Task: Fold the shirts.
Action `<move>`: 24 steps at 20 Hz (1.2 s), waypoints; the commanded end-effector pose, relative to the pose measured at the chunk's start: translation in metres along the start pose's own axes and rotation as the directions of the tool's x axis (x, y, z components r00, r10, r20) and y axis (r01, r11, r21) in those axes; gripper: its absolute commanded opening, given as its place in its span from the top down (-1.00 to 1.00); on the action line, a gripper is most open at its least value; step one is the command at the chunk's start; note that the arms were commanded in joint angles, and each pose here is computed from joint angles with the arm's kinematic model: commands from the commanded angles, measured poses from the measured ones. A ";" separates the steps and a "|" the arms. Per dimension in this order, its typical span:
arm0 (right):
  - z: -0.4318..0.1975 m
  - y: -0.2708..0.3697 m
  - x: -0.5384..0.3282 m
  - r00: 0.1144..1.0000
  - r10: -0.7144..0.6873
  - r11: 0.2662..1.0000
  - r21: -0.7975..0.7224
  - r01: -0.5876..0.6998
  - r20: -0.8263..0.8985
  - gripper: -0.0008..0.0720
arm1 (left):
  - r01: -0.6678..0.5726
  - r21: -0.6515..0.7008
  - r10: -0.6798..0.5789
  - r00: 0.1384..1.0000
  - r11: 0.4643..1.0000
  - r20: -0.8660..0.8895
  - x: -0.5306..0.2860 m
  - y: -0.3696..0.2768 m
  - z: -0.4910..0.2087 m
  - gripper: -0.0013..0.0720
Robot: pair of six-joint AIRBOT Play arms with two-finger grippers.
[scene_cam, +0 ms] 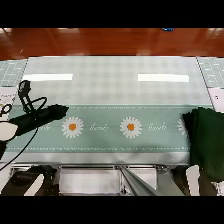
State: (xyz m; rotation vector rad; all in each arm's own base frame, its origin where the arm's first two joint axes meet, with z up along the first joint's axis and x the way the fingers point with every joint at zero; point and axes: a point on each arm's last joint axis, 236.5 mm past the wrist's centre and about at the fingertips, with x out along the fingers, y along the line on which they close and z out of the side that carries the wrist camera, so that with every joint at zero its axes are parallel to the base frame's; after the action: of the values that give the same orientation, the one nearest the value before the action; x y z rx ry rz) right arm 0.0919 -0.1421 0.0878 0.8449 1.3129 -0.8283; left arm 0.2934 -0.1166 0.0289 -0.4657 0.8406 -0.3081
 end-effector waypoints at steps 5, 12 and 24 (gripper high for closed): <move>0.041 0.117 -0.028 0.927 0.369 0.917 -0.136 -0.375 -0.067 0.91 | -0.023 0.018 0.021 0.990 1.000 0.137 -0.018 -0.007 0.107 0.92; -0.056 0.392 -0.012 0.774 0.584 0.391 -0.750 -0.533 -0.245 0.92 | 0.075 0.122 -0.053 0.983 0.990 -0.174 0.001 -0.057 0.132 0.93; -0.062 0.343 0.108 0.999 0.018 0.386 -0.921 -0.046 -0.042 0.91 | -0.142 0.113 0.175 0.911 0.983 -0.374 0.037 0.012 0.076 0.92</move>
State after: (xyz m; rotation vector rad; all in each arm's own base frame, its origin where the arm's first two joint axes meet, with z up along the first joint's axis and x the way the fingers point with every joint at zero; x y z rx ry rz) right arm 0.3783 0.0726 -0.0023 -0.0167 1.4735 0.0976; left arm 0.3782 -0.1059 0.0489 -0.2736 1.2155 -0.3004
